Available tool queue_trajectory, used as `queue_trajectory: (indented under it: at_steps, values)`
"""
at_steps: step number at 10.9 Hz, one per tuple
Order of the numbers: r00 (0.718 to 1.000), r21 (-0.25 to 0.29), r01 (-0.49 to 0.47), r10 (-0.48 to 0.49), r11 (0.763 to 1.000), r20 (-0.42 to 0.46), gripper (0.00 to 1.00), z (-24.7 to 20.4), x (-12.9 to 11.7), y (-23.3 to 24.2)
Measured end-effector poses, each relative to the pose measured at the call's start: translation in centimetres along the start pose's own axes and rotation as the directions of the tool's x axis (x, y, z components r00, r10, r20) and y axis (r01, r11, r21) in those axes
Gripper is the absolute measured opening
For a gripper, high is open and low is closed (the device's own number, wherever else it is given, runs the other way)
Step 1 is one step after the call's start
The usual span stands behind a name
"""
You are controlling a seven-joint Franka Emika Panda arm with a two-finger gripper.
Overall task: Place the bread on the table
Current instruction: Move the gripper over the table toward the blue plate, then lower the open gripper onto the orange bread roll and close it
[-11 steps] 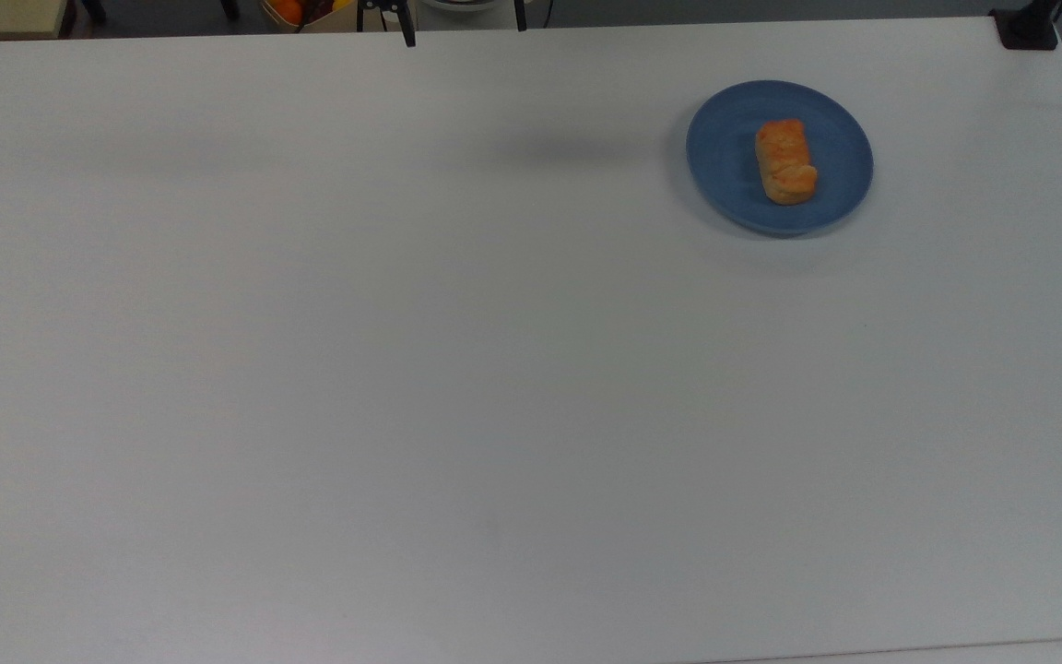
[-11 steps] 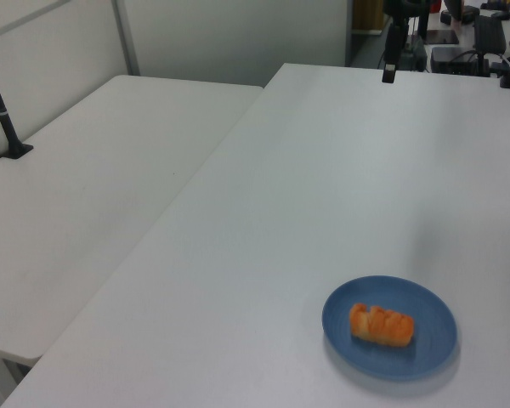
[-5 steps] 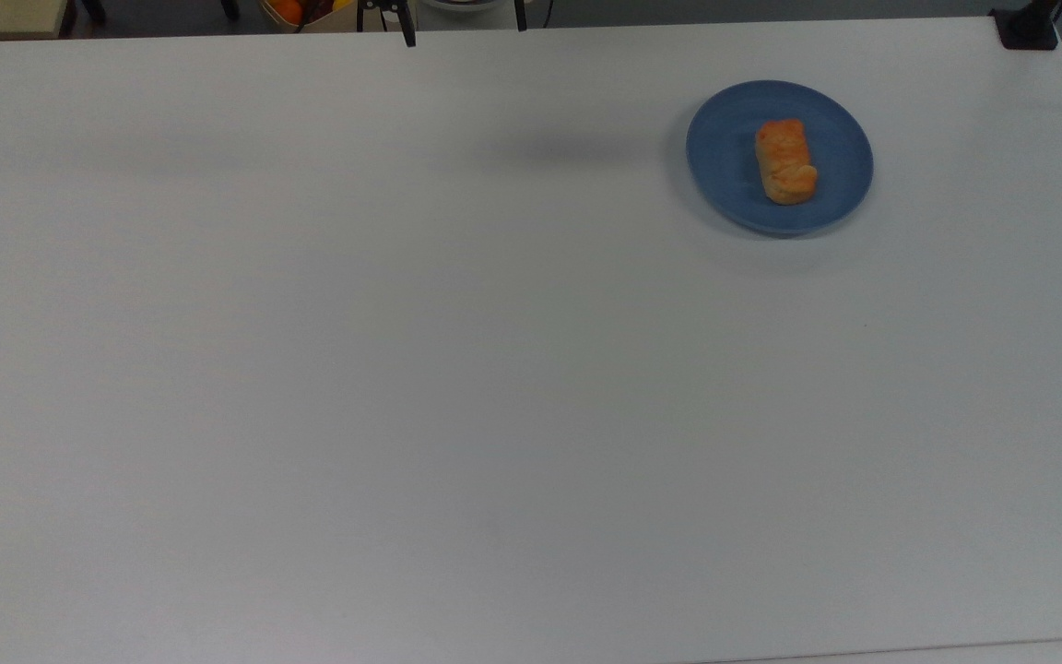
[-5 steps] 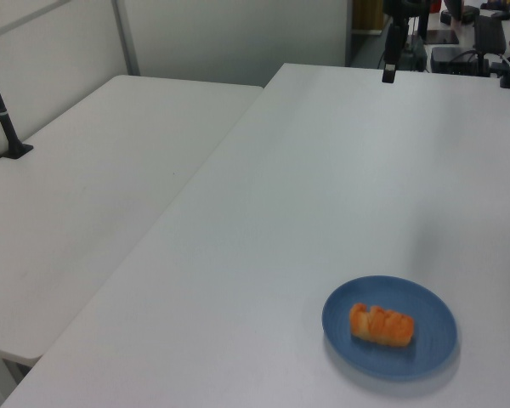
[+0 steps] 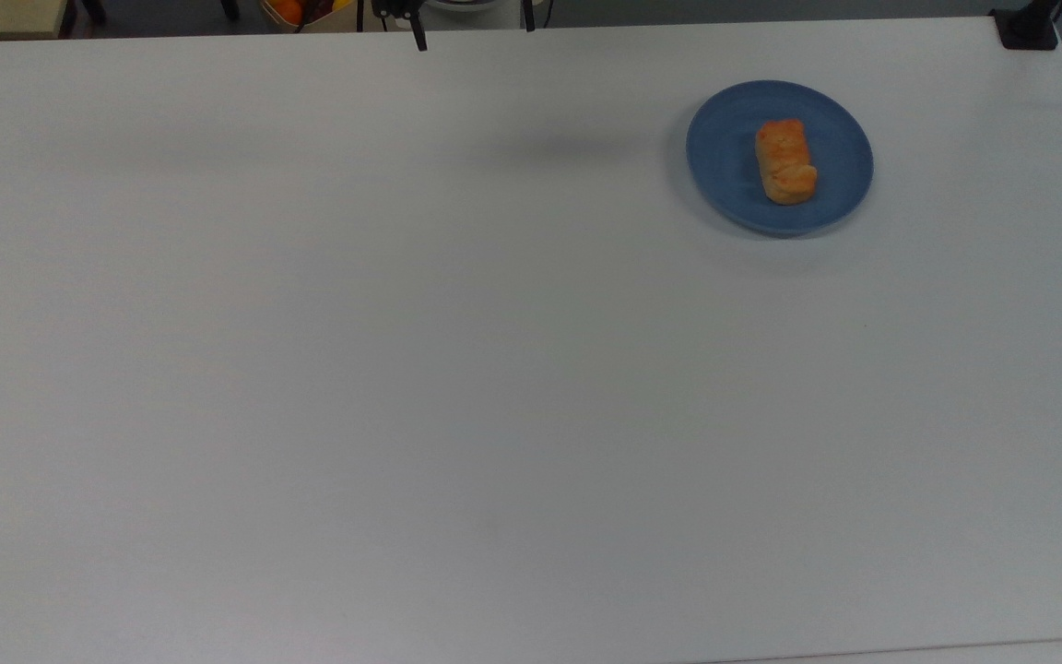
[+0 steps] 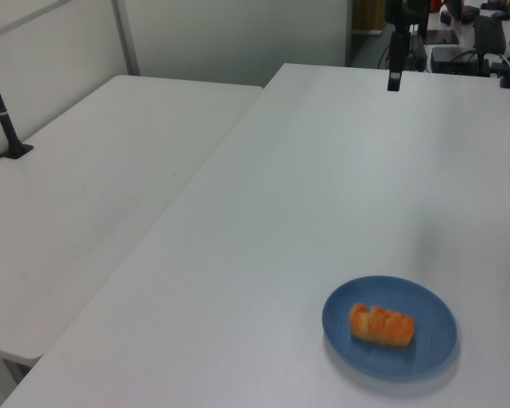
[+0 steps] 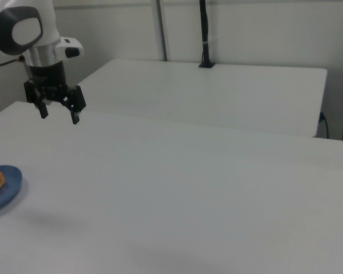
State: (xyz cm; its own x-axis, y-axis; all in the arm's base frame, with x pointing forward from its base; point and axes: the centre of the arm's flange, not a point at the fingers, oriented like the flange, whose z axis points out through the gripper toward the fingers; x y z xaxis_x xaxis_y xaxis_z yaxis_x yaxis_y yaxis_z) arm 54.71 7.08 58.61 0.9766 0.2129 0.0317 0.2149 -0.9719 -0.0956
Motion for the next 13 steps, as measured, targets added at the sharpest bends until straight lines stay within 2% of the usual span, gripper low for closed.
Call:
queue_trajectory:
  at_steps: [5,7,10,13]
  values:
    - [0.981,0.022,0.119,-0.121,0.993,0.151,1.00,3.5,-1.3,-6.3]
    - [0.978,0.023,0.113,-0.116,0.993,0.176,1.00,4.2,-1.7,-9.5]
    - [0.965,0.001,0.105,-0.102,0.995,0.240,1.00,7.5,-2.4,-17.0]
    - [0.974,-0.013,0.056,-0.052,0.998,0.220,1.00,10.7,-1.9,-22.3]
